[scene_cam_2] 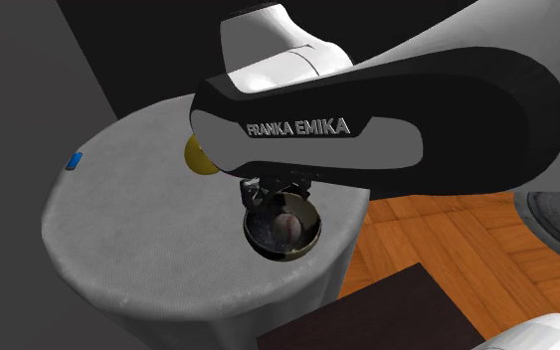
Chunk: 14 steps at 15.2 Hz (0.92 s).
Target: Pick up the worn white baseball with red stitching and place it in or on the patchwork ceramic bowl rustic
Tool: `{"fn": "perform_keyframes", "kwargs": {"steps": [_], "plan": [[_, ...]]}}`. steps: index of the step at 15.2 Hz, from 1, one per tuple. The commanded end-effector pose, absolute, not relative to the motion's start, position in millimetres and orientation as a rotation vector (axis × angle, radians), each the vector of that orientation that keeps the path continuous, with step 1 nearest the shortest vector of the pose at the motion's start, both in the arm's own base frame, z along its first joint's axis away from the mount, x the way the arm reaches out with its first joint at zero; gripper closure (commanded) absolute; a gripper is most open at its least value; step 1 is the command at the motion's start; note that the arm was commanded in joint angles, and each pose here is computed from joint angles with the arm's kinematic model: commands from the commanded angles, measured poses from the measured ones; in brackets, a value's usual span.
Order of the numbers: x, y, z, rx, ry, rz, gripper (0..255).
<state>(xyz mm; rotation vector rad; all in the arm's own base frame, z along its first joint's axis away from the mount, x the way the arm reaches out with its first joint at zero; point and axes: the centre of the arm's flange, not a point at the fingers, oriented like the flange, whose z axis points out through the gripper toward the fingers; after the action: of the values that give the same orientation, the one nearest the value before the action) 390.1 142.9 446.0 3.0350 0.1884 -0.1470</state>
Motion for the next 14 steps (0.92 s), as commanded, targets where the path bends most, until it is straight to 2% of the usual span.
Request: {"fn": "perform_keyframes", "kwargs": {"steps": [1,6,14], "plan": [[390,143,446,3.035,0.188,-0.147,0],[395,148,496,3.035,0.188,-0.147,0],[395,148,495,3.035,0.188,-0.147,0]]}}
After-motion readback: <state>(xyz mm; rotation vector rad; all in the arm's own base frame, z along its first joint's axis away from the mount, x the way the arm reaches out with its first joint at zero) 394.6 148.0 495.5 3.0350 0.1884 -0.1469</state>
